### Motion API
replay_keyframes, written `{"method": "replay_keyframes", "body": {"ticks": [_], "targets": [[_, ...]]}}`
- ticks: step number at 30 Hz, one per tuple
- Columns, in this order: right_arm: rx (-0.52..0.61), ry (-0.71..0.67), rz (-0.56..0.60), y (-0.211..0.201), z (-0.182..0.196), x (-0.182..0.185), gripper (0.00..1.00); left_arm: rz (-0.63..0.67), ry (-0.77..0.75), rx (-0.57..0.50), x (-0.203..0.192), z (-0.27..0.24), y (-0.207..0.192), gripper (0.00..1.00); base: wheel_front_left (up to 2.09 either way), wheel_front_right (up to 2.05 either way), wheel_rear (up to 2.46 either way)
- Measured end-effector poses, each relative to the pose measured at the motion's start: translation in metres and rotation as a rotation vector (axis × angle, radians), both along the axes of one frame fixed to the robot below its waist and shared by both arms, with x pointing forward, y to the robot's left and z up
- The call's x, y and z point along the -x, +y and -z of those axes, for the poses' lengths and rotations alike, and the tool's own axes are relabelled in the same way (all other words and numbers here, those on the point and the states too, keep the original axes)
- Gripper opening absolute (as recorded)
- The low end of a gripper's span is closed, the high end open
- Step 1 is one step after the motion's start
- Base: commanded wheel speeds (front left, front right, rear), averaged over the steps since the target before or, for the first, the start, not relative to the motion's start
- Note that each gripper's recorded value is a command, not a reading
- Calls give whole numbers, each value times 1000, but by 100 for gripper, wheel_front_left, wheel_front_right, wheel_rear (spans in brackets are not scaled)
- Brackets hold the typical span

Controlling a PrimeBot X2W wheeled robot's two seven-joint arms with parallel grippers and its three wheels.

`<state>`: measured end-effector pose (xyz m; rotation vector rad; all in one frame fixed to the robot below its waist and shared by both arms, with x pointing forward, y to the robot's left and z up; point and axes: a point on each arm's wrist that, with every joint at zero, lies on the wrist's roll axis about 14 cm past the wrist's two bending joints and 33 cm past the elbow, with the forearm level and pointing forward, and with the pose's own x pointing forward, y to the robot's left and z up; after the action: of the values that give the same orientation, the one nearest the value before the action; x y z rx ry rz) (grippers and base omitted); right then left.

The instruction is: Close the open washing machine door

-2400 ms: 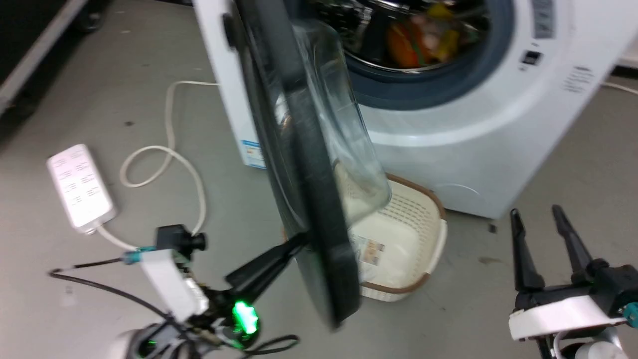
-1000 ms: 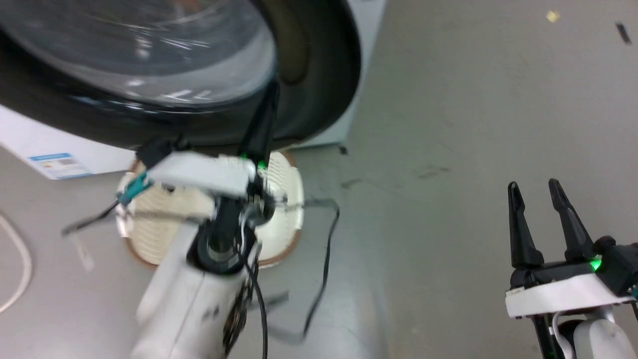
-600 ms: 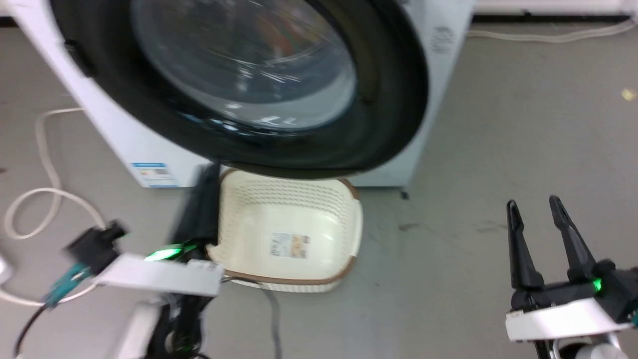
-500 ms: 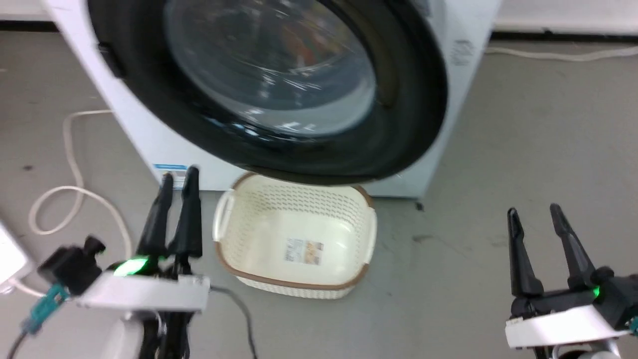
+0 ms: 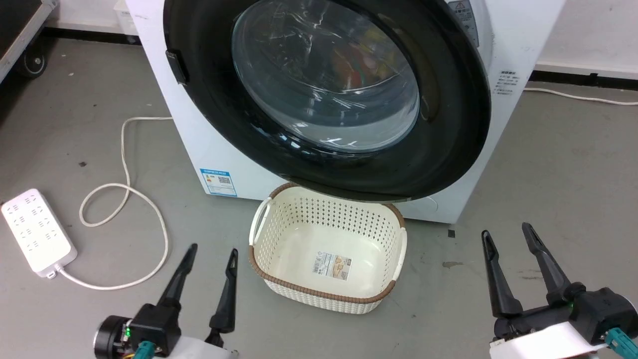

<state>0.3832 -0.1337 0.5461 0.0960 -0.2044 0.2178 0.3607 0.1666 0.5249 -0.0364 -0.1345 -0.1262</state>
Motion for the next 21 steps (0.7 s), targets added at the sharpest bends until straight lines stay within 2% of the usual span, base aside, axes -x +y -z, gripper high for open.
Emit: {"method": "replay_keyframes", "body": {"ticks": [3, 4, 5, 11, 16, 21], "targets": [[5, 18, -6, 2, 6, -2, 100, -2, 35, -3, 1, 11, -1, 100, 0, 0, 0], [6, 30, -8, 3, 10, -3, 40, -1, 46, -3, 1, 15, -2, 100, 0, 0, 0], [7, 39, -11, 4, 14, -4, 0, -1, 57, -2, 0, 18, -3, 100, 0, 0, 0], [62, 65, -86, 16, 28, -23, 0, 0, 92, 2, -12, 30, -7, 100, 0, 0, 0], [129, 21, -165, 25, 24, -69, 0, -17, 110, 27, -30, 38, -4, 100, 0, 0, 0], [194, 94, -229, 27, 42, -122, 0, -33, 135, 31, -47, 51, 0, 100, 0, 0, 0]]}}
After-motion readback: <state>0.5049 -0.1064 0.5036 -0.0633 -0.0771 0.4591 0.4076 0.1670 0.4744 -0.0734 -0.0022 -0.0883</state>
